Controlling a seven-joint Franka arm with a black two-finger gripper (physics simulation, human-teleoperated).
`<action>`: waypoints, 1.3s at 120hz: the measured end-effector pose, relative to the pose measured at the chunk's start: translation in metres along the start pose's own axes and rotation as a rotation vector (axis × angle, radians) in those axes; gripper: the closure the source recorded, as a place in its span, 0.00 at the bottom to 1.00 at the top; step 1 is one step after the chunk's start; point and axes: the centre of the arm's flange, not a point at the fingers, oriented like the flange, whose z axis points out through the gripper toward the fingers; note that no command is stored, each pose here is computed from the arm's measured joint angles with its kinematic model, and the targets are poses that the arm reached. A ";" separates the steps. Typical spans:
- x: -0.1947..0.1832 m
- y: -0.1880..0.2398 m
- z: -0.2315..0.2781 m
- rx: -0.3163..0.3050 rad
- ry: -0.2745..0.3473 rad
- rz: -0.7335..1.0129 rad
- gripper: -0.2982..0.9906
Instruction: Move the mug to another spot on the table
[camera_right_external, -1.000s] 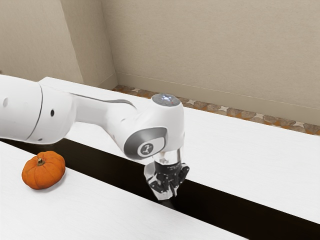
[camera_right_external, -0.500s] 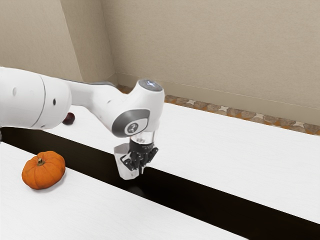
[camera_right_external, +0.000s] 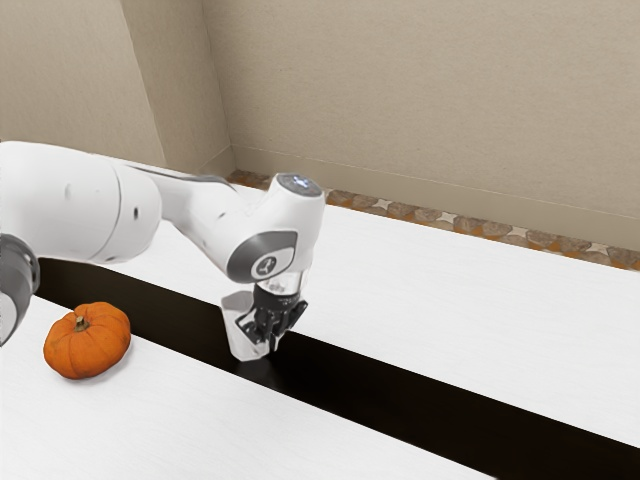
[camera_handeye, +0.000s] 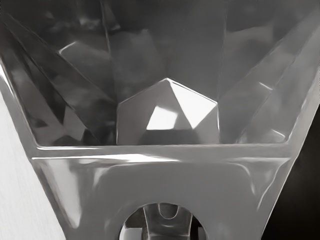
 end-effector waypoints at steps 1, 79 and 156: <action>0.000 0.000 0.001 0.000 0.000 0.000 0.79; -0.010 -0.001 0.017 0.000 -0.045 -0.002 0.34; -0.015 -0.029 -0.171 -0.243 -0.038 0.535 0.25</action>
